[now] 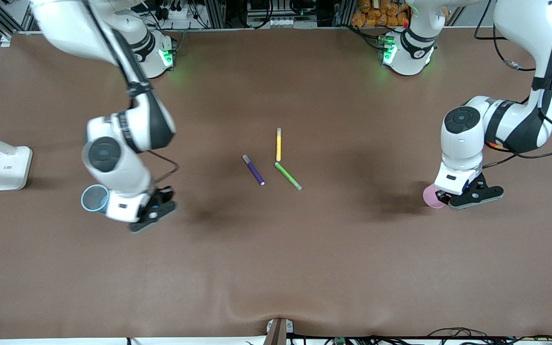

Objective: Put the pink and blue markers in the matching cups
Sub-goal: 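Carry the pink marker over the pink cup while the right gripper carries the blue marker, then drop the pink marker into the pink cup while the right gripper drops the blue marker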

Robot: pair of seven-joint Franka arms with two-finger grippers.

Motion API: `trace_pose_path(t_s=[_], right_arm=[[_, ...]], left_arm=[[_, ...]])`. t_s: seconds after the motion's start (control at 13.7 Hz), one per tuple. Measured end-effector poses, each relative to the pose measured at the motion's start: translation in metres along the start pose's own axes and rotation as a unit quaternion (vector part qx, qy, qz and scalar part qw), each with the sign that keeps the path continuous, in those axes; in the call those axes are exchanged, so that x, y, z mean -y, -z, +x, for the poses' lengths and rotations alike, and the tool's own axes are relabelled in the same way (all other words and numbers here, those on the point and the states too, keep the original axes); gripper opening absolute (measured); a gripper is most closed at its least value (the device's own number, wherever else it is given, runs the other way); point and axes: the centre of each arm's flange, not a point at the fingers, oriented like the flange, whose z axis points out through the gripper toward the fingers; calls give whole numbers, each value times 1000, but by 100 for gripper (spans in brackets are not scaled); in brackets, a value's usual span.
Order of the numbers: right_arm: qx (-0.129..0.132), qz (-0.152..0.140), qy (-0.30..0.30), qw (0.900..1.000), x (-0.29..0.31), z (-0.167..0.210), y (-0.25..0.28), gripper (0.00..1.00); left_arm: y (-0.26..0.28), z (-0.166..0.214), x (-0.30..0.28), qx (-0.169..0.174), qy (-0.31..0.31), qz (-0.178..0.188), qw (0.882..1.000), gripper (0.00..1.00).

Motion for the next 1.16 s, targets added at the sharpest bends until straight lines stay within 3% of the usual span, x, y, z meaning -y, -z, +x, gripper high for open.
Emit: trace_pose_path(t_s=[0.07, 0.36, 0.58, 0.66, 1.16], right_arm=[[-3, -2, 23, 1000, -21, -10, 5, 18], [-25, -6, 69, 997, -69, -35, 32, 18], [-66, 30, 98, 992, -102, -58, 48, 18], [-77, 49, 111, 990, -114, -69, 47, 18], [-139, 131, 163, 968, -153, -113, 36, 18]], left_arm=[[0, 0, 0, 0, -1, 0, 1000, 20], [0, 1, 0, -2, -1, -1, 1000, 62], [3, 5, 0, -6, 1, -2, 1000, 94], [5, 8, 0, -10, 2, -3, 1000, 100], [37, 53, 1, -59, -15, -10, 998, 100]])
